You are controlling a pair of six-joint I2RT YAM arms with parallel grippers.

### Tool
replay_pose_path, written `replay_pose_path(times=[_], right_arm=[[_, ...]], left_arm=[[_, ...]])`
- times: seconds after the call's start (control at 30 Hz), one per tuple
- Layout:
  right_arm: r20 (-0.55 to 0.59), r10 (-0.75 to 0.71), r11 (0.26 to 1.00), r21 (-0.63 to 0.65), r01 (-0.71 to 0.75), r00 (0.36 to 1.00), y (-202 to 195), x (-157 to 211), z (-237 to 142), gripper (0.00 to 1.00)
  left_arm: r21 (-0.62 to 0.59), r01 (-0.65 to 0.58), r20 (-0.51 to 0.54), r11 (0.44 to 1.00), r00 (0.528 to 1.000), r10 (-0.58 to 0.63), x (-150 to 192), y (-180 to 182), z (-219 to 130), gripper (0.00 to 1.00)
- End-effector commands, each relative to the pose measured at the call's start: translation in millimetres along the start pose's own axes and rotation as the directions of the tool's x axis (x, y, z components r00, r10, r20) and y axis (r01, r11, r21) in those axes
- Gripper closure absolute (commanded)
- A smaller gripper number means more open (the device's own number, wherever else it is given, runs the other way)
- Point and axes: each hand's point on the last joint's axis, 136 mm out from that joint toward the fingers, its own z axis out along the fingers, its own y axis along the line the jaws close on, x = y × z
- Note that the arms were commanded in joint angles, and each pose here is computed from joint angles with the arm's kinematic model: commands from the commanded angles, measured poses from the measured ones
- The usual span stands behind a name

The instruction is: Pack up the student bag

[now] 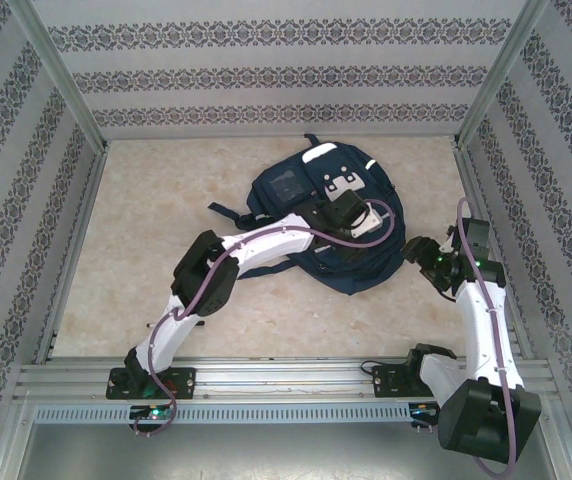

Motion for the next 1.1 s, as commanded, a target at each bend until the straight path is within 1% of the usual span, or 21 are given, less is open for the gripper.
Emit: replay_pose_path(times=[0.0,0.03,0.1,0.17,0.27,0.37,0.43,0.5,0.6,0.67,0.73,0.8,0.9,0.97,1.07], right_arm=[[-0.031,0.008,0.998,-0.067,-0.01,0.999,9,4,5,0.34],[-0.045,0.003,0.995,-0.104,-0.008,0.999,15,7,6,0.36],[-0.098,-0.047,0.965,-0.263,0.02,0.994,42,16,5,0.37],[-0.135,-0.117,0.923,-0.381,0.057,0.984,66,27,5,0.37],[-0.167,-0.183,0.902,-0.421,0.098,0.969,74,43,13,0.37],[-0.204,-0.155,0.9,-0.432,0.053,0.967,78,51,23,0.39],[-0.219,-0.128,0.9,-0.436,0.021,0.967,84,54,31,0.41],[-0.212,-0.11,0.913,-0.407,0.015,0.971,92,53,41,0.46],[-0.17,-0.124,0.931,-0.362,0.055,0.978,112,50,60,0.52],[-0.118,-0.13,0.947,-0.309,0.088,0.984,120,42,75,0.53],[-0.043,-0.124,0.959,-0.26,0.109,0.991,132,26,92,0.51],[0.048,-0.167,0.961,-0.216,0.174,0.985,149,12,110,0.51],[0.127,-0.251,0.951,-0.152,0.269,0.96,178,1,133,0.46],[0.181,-0.289,0.95,-0.067,0.305,0.94,187,-5,144,0.39],[0.274,-0.354,0.934,0.057,0.353,0.894,195,-16,155,0.33]], left_arm=[[-0.125,-0.065,-0.049,0.99,0.997,0.059,-1,18,-5,0.96],[-0.122,-0.068,-0.04,0.99,0.997,0.064,-7,18,-10,1.0],[-0.119,-0.077,0.011,0.99,0.997,0.079,-28,18,-32,1.0],[-0.179,-0.087,0.079,0.98,0.992,0.103,-51,28,-57,1.0],[-0.275,-0.061,0.178,0.96,0.977,0.113,-81,50,-96,1.0],[-0.329,0.019,0.283,0.944,0.956,0.079,-105,73,-133,1.0],[-0.326,0.09,0.342,0.941,0.939,0.029,-114,88,-151,1.0],[-0.27,0.137,0.391,0.953,0.92,-0.022,-121,97,-161,1.0],[-0.204,0.2,0.423,0.958,0.901,-0.097,-125,109,-165,1.0],[-0.13,0.245,0.451,0.961,0.878,-0.162,-128,113,-170,1.0],[-0.059,0.287,0.483,0.956,0.847,-0.224,-135,114,-177,1.0],[-0.023,0.281,0.5,0.959,0.834,-0.232,-140,110,-184,1.0],[0.007,0.268,0.509,0.963,0.828,-0.234,-144,105,-188,1.0],[0.014,0.264,0.508,0.964,0.829,-0.234,-145,104,-190,1.0],[0.023,0.263,0.506,0.965,0.829,-0.238,-145,102,-190,1.0]])
